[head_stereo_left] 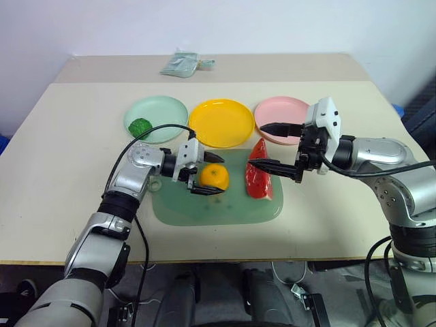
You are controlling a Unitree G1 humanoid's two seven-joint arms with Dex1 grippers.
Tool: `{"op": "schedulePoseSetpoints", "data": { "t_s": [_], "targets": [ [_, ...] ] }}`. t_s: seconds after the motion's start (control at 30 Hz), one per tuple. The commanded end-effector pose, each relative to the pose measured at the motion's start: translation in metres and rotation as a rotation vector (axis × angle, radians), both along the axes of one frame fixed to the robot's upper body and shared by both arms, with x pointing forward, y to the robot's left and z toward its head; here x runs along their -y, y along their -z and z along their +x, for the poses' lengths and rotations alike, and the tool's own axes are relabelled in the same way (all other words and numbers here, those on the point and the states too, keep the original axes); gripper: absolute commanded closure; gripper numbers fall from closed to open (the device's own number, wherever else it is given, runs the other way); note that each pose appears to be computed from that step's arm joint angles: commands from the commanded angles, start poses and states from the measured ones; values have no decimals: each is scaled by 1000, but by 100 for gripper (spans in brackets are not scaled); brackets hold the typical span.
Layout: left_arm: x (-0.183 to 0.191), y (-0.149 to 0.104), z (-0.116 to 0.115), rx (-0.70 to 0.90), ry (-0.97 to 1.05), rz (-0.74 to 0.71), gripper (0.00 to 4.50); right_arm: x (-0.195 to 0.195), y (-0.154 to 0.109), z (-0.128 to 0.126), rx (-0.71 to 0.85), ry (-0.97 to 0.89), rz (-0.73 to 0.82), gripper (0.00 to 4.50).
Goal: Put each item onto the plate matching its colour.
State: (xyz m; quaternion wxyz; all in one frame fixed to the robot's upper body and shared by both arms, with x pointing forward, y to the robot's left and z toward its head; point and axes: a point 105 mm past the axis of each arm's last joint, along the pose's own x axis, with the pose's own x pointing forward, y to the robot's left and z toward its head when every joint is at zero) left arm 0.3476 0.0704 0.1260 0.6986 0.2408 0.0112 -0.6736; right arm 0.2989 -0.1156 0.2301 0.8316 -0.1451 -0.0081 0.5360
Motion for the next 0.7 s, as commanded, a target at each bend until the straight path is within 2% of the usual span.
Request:
{"op": "schedulePoseSetpoints", "data": {
  "t_s": [0.03,0.1,0.13,0.23,0.3,0.4,0.5,0.63,0.67,0.7],
  "targets": [
    [7,3,-3,-15,14,-17,59,1,-12,-6,52,-2,3,0],
    [9,4,0,-2,-1,-12,116,1,-12,-6,52,2,3,0],
    [10,1,3,5,-14,-34,125,1,-12,-6,50,3,7,0],
    [16,-19,16,52,-75,-139,125,2,-13,-6,59,13,9,0],
    [18,-49,41,63,-220,-302,125,3,-15,-1,71,42,22,0],
    [11,-80,83,130,-520,-451,125,11,-21,23,114,186,36,0],
    [6,-92,104,106,-683,-515,125,17,-17,45,129,306,5,0],
    [4,-90,118,121,-841,-508,125,18,-19,51,143,334,10,0],
    [5,-86,119,112,-862,-503,45,16,-20,50,150,331,10,0],
    [6,-82,120,117,-874,-480,20,15,-22,48,155,324,11,0]
  ]
}}
